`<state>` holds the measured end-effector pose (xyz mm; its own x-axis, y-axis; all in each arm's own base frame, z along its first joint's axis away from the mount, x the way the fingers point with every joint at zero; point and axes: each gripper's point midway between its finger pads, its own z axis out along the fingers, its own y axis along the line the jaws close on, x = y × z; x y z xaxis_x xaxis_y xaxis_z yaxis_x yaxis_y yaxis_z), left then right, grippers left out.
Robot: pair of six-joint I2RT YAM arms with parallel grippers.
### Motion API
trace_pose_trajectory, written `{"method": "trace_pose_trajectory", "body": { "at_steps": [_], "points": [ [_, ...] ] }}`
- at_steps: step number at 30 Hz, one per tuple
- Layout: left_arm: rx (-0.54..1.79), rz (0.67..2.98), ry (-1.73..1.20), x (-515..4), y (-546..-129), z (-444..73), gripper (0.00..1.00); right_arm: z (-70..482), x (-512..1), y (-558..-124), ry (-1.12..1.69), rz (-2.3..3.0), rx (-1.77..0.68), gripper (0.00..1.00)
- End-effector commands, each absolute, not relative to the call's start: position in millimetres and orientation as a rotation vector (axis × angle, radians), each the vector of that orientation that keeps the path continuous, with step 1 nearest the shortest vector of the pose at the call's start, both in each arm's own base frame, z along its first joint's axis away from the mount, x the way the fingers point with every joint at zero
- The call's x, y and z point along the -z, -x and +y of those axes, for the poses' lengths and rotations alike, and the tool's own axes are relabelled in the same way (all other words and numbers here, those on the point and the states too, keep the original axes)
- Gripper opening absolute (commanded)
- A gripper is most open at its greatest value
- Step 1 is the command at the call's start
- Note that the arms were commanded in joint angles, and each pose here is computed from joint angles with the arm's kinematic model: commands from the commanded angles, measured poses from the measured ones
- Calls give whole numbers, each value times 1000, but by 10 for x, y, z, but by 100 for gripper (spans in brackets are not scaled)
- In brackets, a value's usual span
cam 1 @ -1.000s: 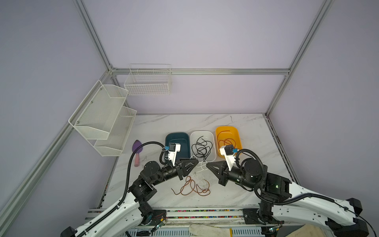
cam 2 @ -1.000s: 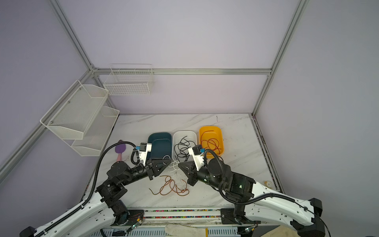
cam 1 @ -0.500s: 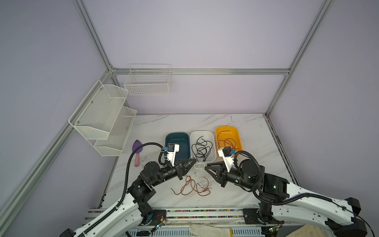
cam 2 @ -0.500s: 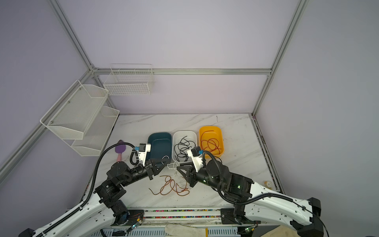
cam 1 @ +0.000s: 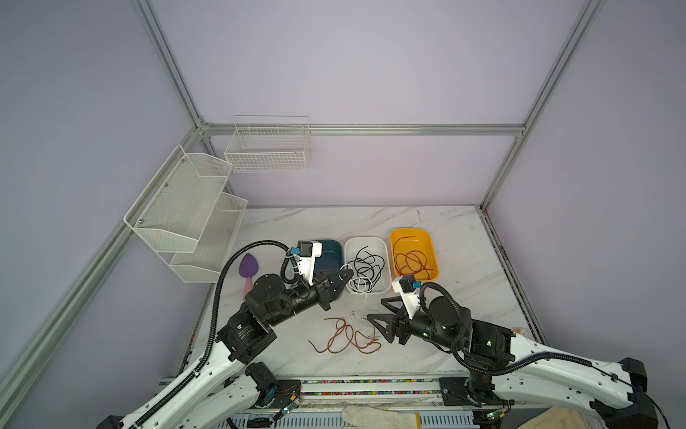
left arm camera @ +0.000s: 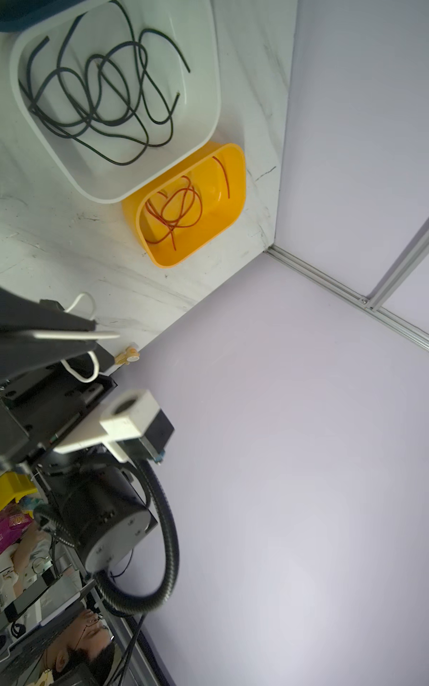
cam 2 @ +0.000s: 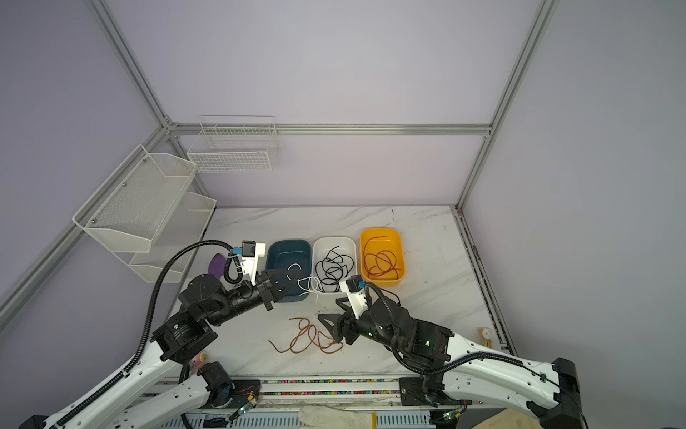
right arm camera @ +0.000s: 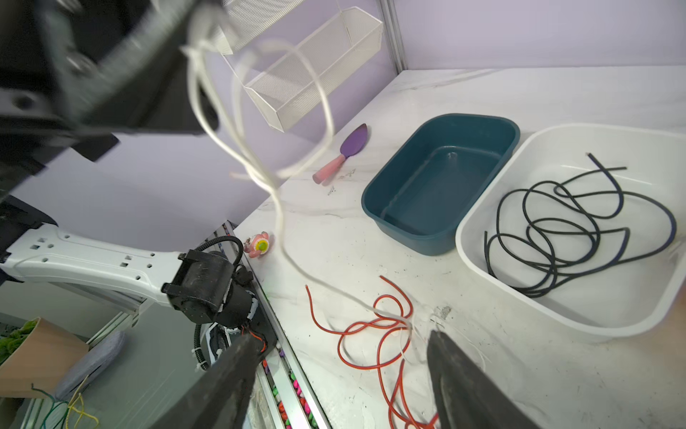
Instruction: Untangle the cables
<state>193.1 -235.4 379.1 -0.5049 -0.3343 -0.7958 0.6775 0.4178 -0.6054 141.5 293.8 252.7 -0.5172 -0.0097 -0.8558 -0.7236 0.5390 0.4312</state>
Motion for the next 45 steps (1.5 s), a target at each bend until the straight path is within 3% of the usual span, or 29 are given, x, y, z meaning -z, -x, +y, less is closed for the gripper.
{"method": "trace_pose_trajectory", "body": {
  "at_steps": [1,18,25,41,45],
  "points": [
    [1271,1534,-340,-4469,-1799,-2226,0,2933,-2486,-1520,543,1882,-1013,77],
    [1248,1465,-365,-5149,-1643,-2080,0,3191,-2211,-1642,526,1814,-1042,73],
    [1239,1419,-377,-5409,-1593,-2032,0,3246,-1878,-1630,540,1872,-1039,73],
    [1306,1358,-358,-5608,-1519,-2006,0,3375,-1678,-1547,529,1831,-1177,72],
    [1315,1351,-359,-5633,-1512,-2010,0,3353,-1582,-1612,519,1867,-1111,69]
  ]
}}
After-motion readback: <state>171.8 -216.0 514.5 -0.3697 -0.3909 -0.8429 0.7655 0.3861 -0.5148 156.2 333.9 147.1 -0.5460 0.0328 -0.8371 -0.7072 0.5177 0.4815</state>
